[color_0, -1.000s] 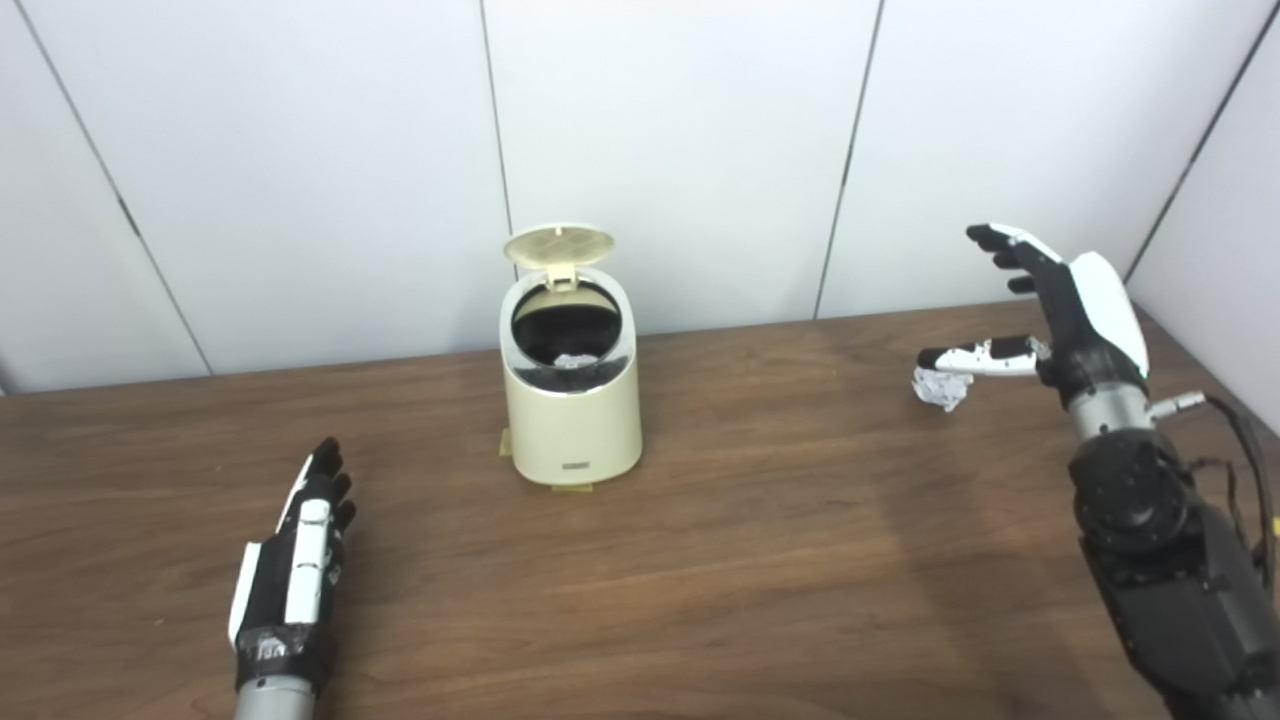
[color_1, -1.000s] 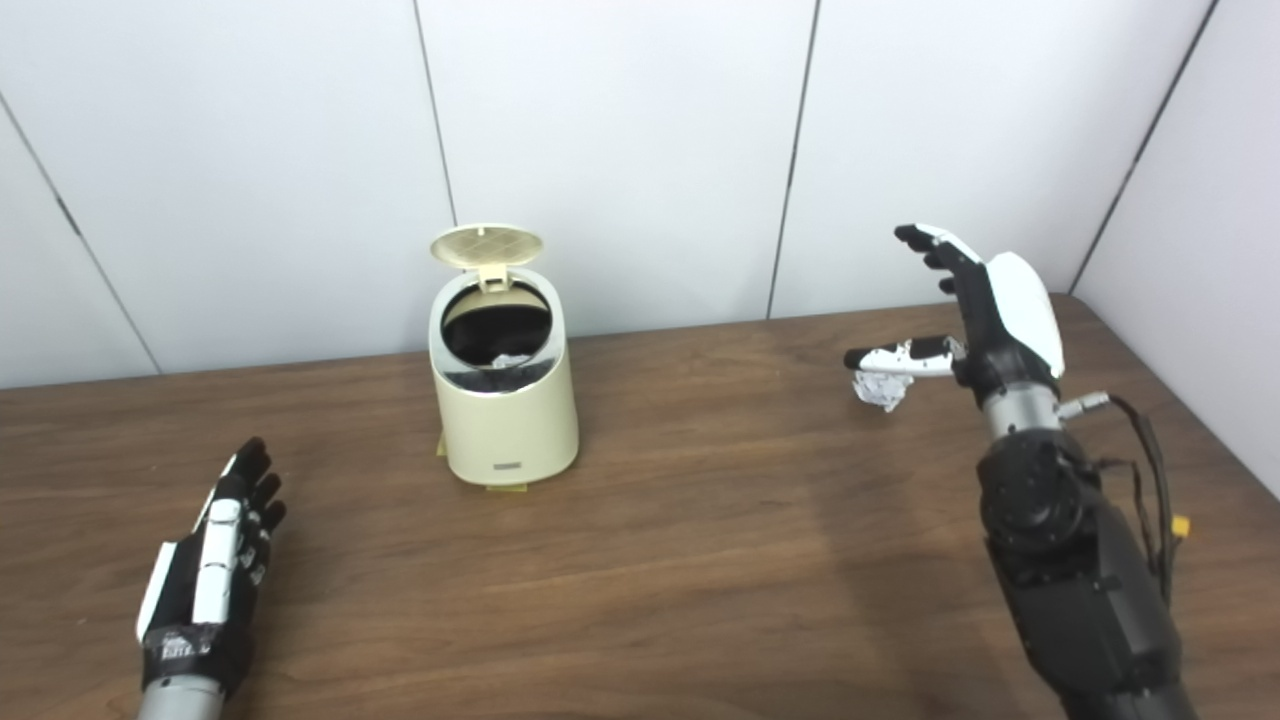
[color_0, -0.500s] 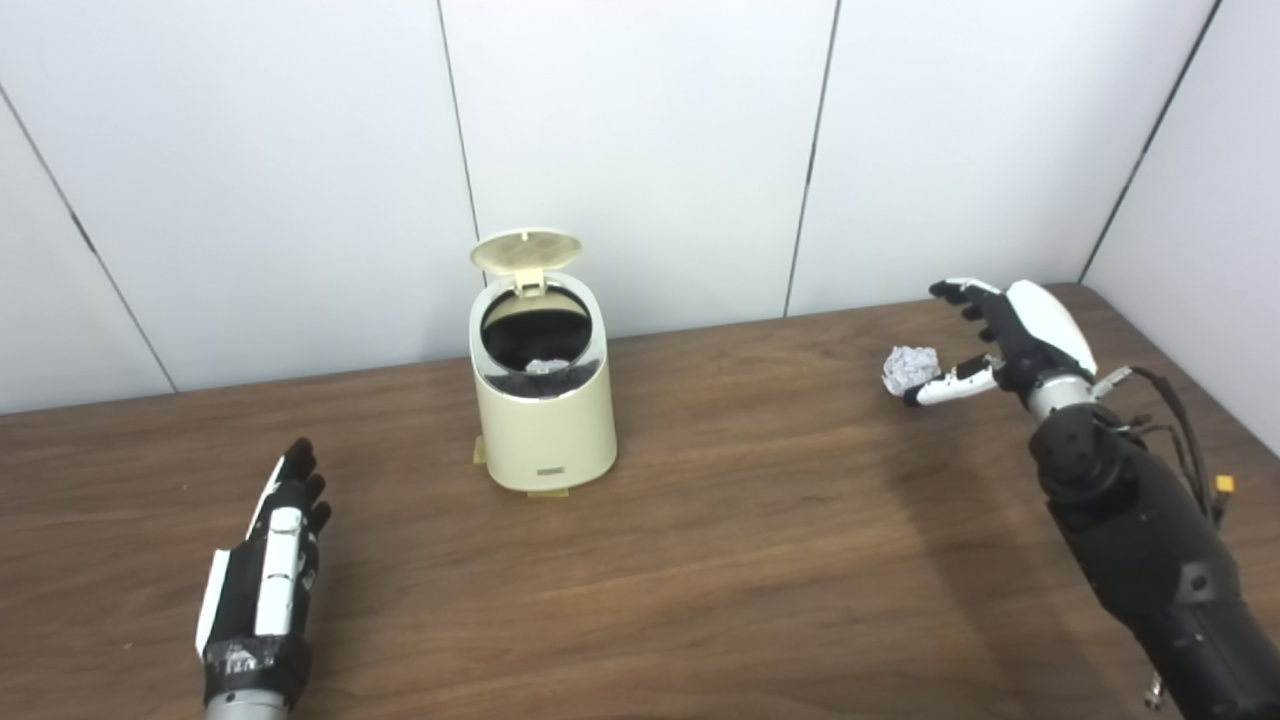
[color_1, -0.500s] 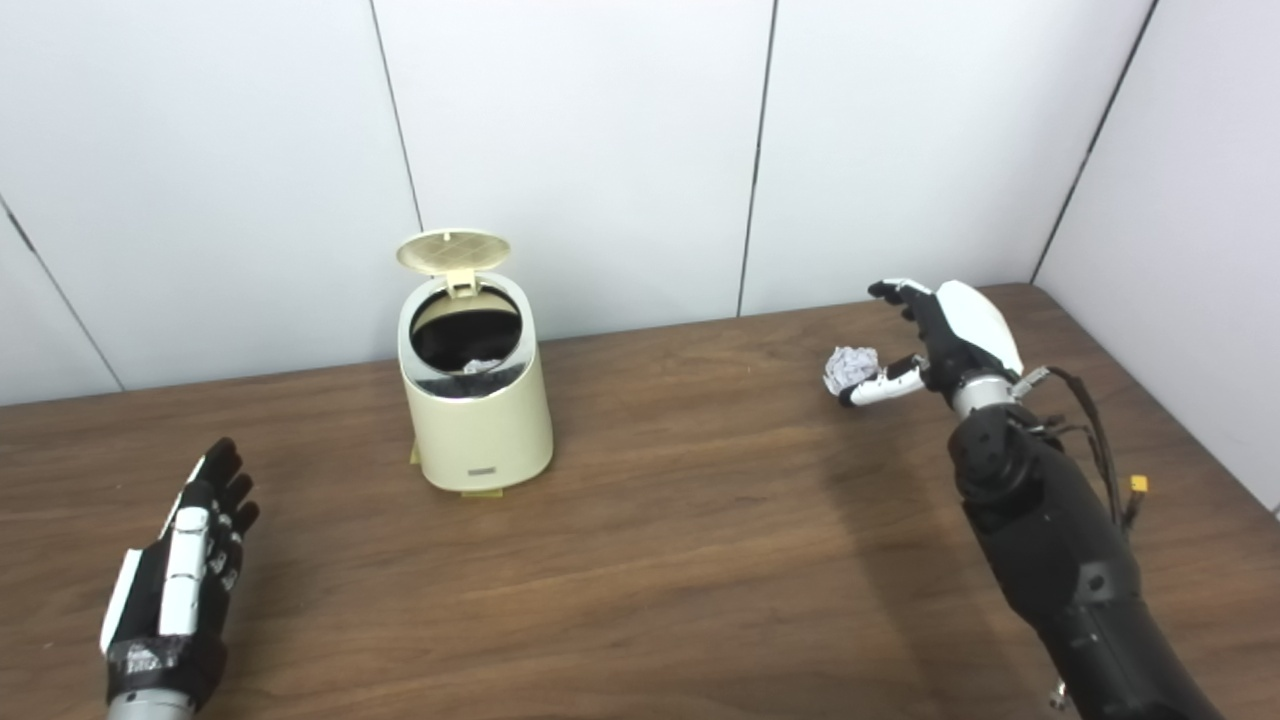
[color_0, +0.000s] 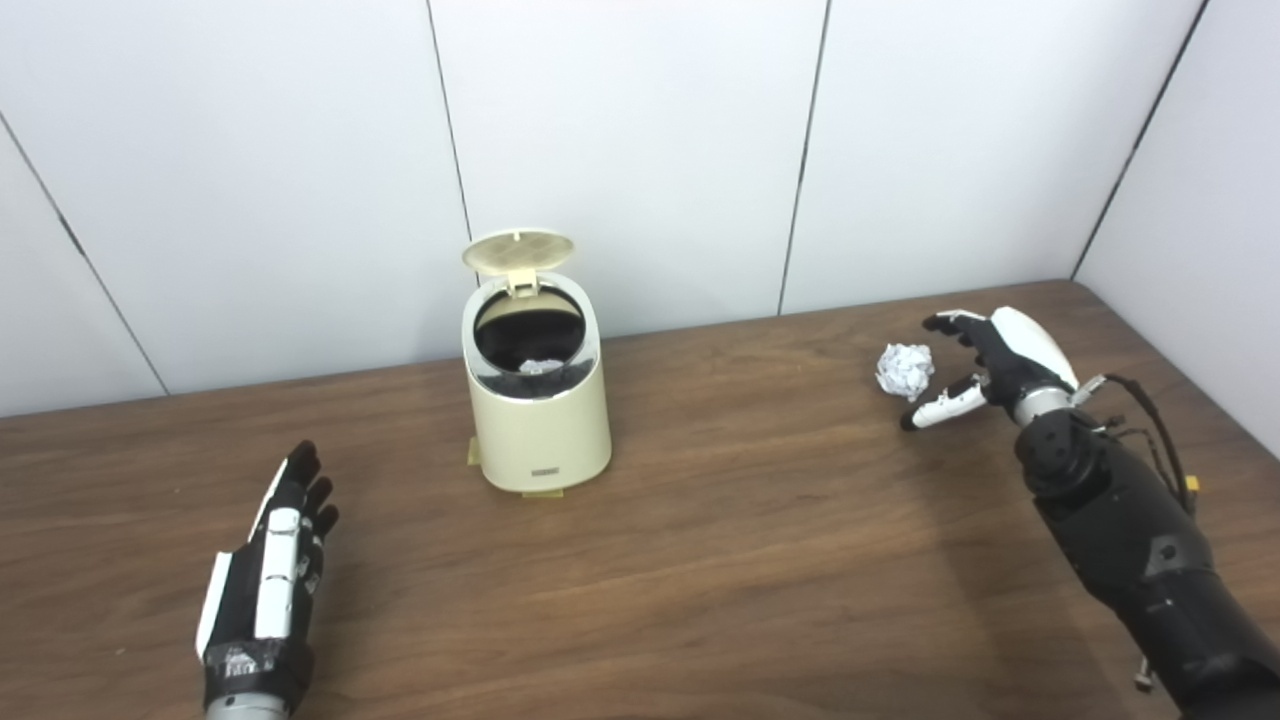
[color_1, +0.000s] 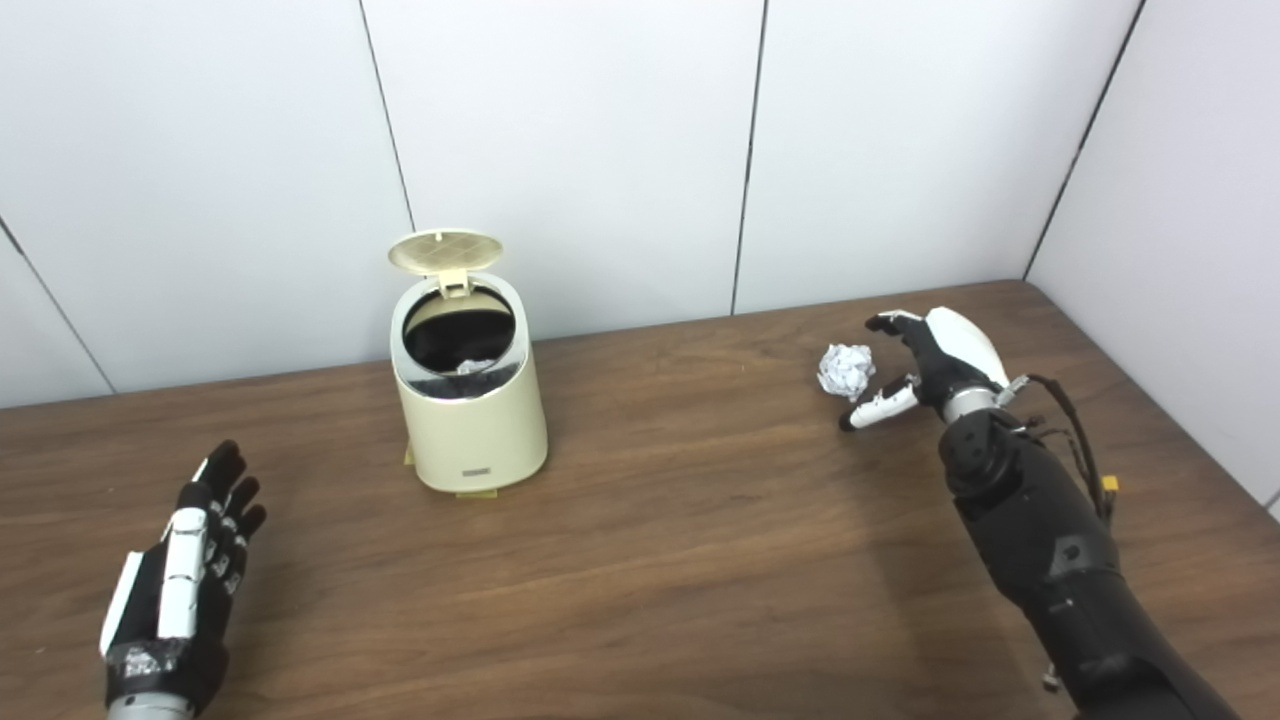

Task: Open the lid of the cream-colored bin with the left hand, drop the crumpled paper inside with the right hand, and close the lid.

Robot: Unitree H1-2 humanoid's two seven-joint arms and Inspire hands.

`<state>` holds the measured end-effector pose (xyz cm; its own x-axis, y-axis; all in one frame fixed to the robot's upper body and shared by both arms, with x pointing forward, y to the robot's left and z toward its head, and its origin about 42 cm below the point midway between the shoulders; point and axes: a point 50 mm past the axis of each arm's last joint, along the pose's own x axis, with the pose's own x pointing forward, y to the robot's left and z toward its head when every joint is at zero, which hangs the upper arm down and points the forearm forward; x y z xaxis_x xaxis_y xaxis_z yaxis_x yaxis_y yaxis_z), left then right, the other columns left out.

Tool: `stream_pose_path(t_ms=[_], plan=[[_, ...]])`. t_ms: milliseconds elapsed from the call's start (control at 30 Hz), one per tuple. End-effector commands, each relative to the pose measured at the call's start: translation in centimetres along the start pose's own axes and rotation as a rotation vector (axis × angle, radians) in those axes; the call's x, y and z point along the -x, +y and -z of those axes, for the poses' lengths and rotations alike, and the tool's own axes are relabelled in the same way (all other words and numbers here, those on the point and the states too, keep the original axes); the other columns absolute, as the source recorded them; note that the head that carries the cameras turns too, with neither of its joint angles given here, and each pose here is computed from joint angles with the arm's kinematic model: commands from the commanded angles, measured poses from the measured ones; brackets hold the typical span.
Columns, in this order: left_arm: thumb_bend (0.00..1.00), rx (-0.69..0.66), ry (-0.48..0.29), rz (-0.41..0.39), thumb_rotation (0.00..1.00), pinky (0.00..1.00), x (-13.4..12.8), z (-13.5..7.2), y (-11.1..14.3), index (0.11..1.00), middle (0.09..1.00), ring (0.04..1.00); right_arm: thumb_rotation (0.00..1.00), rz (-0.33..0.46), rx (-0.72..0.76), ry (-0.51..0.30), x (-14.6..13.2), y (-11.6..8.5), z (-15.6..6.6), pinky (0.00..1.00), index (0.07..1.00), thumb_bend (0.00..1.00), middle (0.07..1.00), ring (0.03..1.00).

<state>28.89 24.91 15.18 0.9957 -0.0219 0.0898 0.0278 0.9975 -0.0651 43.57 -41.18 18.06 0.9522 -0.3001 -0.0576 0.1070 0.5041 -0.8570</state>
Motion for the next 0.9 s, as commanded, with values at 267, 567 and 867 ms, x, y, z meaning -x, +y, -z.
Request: stream_pose_path(t_ms=[267, 567, 867], plan=[[0.51, -0.03, -0.061, 0.07, 0.9, 1.0, 0.3, -2.8, -0.8, 1.0, 1.0, 0.992, 0.02, 0.082, -0.055, -0.108, -1.0, -1.3, -2.0, 0.65, 0.715, 0.9, 0.768, 0.735], [0.48, -0.02, -0.048, 0.077, 0.86, 0.99, 0.7, -2.6, -0.9, 1.0, 1.0, 0.99, 0.01, 0.067, -0.051, -0.128, -0.8, -1.3, -2.2, 0.59, 0.695, 0.88, 0.724, 0.677], [0.48, -0.032, -0.044, 0.076, 0.84, 0.98, 0.8, -2.5, -1.1, 1.0, 0.996, 0.989, 0.0, 0.033, -0.055, -0.117, -0.5, -1.4, -2.9, 0.58, 0.683, 0.84, 0.691, 0.648]])
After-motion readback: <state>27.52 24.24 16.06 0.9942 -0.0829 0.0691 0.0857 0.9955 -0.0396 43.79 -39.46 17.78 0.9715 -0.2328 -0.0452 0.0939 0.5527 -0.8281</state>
